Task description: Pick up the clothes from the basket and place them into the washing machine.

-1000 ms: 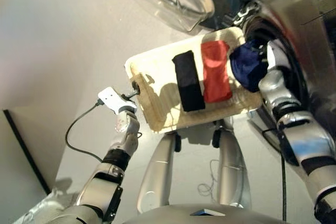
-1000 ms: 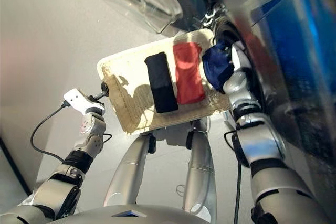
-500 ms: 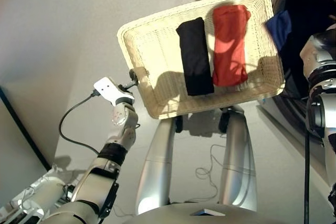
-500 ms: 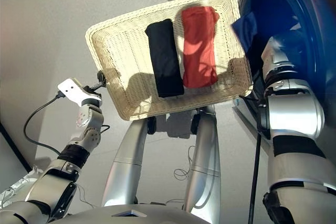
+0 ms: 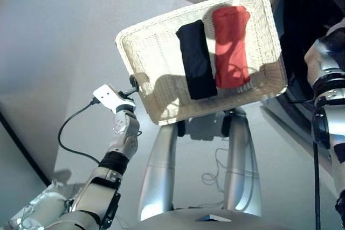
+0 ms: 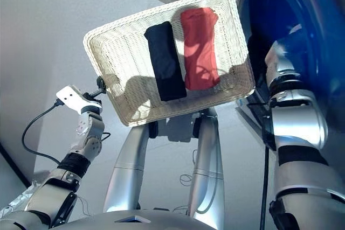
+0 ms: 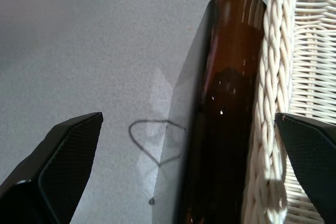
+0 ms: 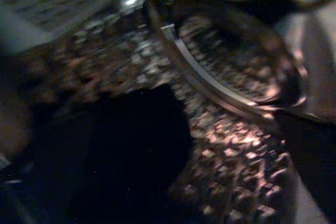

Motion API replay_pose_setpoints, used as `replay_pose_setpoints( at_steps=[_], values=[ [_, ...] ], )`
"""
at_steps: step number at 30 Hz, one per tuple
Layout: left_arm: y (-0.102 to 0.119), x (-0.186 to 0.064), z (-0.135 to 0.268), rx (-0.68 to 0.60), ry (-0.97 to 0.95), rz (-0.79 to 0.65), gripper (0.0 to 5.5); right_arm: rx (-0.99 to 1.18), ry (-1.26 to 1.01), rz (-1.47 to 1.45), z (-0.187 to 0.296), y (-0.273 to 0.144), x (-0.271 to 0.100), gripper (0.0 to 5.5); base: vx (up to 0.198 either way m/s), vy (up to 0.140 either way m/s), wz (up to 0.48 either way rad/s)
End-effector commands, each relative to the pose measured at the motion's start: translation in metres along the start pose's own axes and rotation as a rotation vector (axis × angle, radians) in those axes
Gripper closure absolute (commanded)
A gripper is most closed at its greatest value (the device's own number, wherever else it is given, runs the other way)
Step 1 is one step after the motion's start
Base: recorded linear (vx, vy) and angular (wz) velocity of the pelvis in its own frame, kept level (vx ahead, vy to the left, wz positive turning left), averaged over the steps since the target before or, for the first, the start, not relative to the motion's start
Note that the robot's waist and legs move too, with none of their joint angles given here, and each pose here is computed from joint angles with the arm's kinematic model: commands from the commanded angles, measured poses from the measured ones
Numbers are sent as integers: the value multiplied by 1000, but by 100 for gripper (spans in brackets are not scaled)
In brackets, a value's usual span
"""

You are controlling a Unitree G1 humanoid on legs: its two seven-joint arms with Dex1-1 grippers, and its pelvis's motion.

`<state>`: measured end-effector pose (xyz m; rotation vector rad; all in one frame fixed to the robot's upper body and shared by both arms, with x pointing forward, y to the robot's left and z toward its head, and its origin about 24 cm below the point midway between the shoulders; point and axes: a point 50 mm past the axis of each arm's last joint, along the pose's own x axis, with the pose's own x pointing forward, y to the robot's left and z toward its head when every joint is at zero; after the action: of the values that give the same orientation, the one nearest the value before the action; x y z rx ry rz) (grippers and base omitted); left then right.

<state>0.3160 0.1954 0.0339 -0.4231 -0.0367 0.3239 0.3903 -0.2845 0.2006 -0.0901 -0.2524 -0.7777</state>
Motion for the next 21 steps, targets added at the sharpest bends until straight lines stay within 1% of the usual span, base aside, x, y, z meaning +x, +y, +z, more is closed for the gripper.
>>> replay_pose_setpoints(
  at_steps=[1,2,4,5,7,12,14,15,21],
  values=[
    [0,8,12,93,-58,-52,0,117,-129,115,15,10,-8,0,0,0,0],
    [-6,11,16,161,-68,-113,0,124,-128,239,7,20,-19,0,0,0,0],
    [-8,12,17,180,-72,-138,0,115,-121,295,1,25,-25,0,0,0,0],
    [-16,14,17,206,-72,-185,0,125,-125,398,-2,35,-35,0,0,0,0],
    [-26,16,18,241,-77,-231,0,159,-129,495,-2,47,-47,0,-28,-11,-14],
    [-48,24,20,335,-79,-315,0,239,-105,663,-12,64,-75,0,0,0,0],
    [-57,26,17,364,-68,-333,0,290,-68,708,-20,71,-90,0,0,0,0],
    [-57,26,17,365,-68,-333,0,290,-68,707,-20,71,-91,0,0,0,0],
    [-73,33,12,365,-19,-321,0,404,-97,925,-10,99,-144,0,0,0,0]
  ],
)
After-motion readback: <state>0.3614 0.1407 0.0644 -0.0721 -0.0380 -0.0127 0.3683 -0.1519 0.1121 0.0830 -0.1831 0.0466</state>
